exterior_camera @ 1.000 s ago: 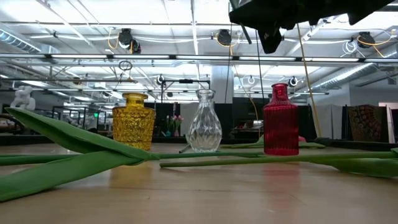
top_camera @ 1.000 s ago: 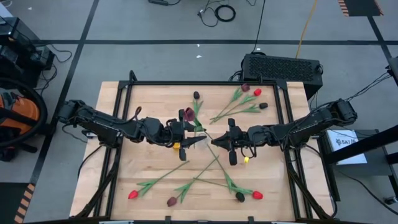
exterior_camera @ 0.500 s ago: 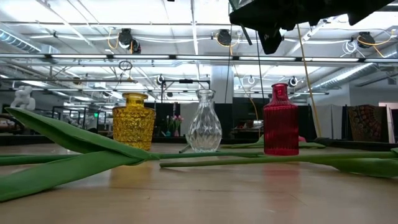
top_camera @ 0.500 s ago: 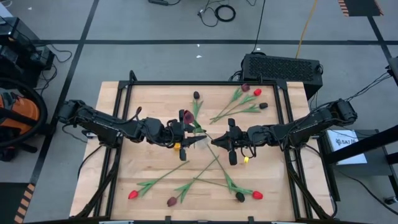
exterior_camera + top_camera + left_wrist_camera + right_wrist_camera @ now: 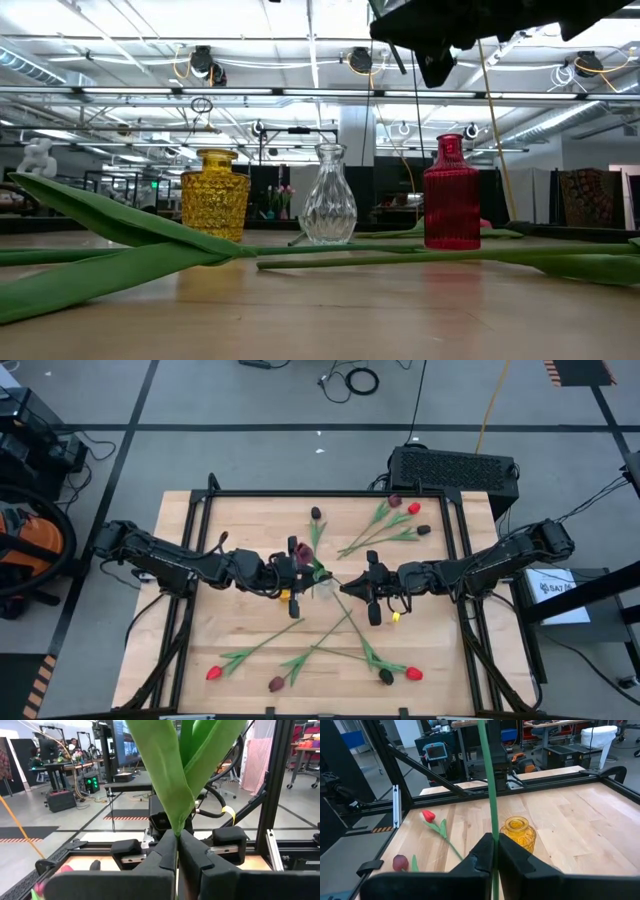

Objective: Sort flowers into vase by color
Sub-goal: Put the top left red tulip into the yellow vase

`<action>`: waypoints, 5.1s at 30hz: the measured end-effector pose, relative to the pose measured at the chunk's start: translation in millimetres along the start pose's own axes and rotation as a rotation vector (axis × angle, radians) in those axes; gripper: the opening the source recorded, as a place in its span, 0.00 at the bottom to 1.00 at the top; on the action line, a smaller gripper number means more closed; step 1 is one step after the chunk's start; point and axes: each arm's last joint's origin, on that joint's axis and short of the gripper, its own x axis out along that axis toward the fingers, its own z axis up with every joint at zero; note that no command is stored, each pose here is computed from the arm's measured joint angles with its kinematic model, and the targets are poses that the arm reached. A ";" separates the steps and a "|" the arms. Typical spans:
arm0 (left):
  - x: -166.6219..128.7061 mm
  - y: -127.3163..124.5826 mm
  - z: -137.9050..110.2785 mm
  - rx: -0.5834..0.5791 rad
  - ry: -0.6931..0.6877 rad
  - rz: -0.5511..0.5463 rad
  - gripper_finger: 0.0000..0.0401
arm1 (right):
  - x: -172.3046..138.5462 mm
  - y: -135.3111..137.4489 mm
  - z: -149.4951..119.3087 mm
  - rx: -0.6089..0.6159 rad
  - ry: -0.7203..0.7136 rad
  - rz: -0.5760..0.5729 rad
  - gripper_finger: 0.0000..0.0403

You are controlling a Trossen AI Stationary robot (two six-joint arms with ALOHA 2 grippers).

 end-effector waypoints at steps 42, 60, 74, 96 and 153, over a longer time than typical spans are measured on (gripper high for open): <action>-102.3 18.8 -3.3 -0.069 0.146 -0.031 0.02 | -22.1 -13.1 30.1 -0.013 -0.131 -0.071 0.37; -120.4 24.6 5.4 -0.030 0.085 -0.029 0.02 | -21.3 -16.4 23.6 0.066 -0.069 -0.098 0.37; -121.2 24.4 -2.2 -0.016 0.159 -0.031 0.02 | -21.4 -20.0 20.5 0.017 -0.048 -0.187 0.37; -168.6 35.7 -26.2 -0.117 0.093 -0.033 0.02 | -19.7 -47.2 29.2 0.010 -0.091 -0.291 0.37; -164.1 35.2 -77.1 -0.047 0.276 0.103 0.02 | -19.9 -43.9 33.0 0.021 -0.133 -0.267 0.37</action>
